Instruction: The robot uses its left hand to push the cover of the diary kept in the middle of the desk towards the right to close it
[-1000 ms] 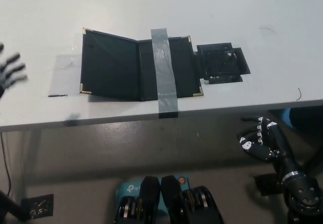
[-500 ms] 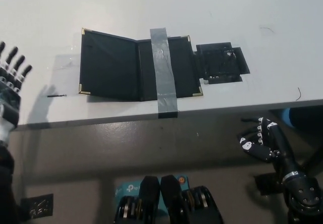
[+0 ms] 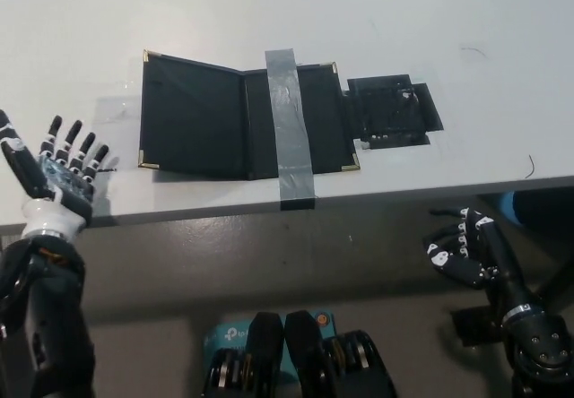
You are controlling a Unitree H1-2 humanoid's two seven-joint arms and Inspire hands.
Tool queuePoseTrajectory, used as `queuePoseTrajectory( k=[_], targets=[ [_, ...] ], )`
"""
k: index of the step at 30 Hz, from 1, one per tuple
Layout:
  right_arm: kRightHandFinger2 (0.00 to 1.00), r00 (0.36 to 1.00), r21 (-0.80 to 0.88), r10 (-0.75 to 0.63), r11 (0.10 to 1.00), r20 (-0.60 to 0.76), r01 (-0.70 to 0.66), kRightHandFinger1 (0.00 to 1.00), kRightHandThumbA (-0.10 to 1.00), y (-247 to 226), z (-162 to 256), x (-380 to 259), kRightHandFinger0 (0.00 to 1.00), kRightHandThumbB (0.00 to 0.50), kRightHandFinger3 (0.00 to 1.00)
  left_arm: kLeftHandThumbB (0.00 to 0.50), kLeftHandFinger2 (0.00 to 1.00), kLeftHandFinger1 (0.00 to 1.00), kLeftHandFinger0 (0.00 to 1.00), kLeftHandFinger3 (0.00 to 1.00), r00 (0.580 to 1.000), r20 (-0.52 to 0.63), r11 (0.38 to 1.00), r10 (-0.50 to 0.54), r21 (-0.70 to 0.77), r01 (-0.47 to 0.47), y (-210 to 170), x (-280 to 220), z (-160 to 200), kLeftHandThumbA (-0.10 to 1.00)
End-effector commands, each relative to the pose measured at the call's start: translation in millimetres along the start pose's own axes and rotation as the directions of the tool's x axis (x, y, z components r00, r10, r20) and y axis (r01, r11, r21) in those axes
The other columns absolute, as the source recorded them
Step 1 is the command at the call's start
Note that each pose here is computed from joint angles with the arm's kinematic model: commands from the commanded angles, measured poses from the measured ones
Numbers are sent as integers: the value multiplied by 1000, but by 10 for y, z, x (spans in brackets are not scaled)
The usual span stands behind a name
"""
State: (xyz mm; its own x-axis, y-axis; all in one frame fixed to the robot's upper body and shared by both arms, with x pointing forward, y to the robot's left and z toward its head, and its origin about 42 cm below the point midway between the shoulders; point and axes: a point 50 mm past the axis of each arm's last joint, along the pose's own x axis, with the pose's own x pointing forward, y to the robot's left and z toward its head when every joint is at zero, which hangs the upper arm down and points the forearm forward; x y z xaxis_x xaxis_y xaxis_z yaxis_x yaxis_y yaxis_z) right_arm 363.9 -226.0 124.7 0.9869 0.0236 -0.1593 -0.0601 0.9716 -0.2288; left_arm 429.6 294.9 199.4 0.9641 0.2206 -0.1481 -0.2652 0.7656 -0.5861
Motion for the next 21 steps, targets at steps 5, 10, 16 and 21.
queuePoseTrajectory(
  k=[5,10,16,21],
  targets=[
    [431,998,-2,12,1000,58,-12,353,570,-39,216,72,313,62,682,98,1000,1000,1000,1000,998,-38,999,-45,-12,44,-340,106,-106,1000],
    [438,997,-30,16,999,72,-14,359,608,-49,258,102,315,65,691,100,1000,1000,1000,1000,996,-90,1000,-9,-29,7,-267,107,-313,1000],
    [439,997,-20,23,1000,80,-21,358,591,-54,278,121,308,53,679,91,1000,1000,1000,1000,990,-132,998,47,-24,-51,-166,89,-487,1000],
    [445,996,-40,28,999,90,-25,357,578,-59,296,122,306,42,687,109,1000,1000,1000,1000,988,-150,998,39,-52,-48,-228,54,-592,1000]
  ],
)
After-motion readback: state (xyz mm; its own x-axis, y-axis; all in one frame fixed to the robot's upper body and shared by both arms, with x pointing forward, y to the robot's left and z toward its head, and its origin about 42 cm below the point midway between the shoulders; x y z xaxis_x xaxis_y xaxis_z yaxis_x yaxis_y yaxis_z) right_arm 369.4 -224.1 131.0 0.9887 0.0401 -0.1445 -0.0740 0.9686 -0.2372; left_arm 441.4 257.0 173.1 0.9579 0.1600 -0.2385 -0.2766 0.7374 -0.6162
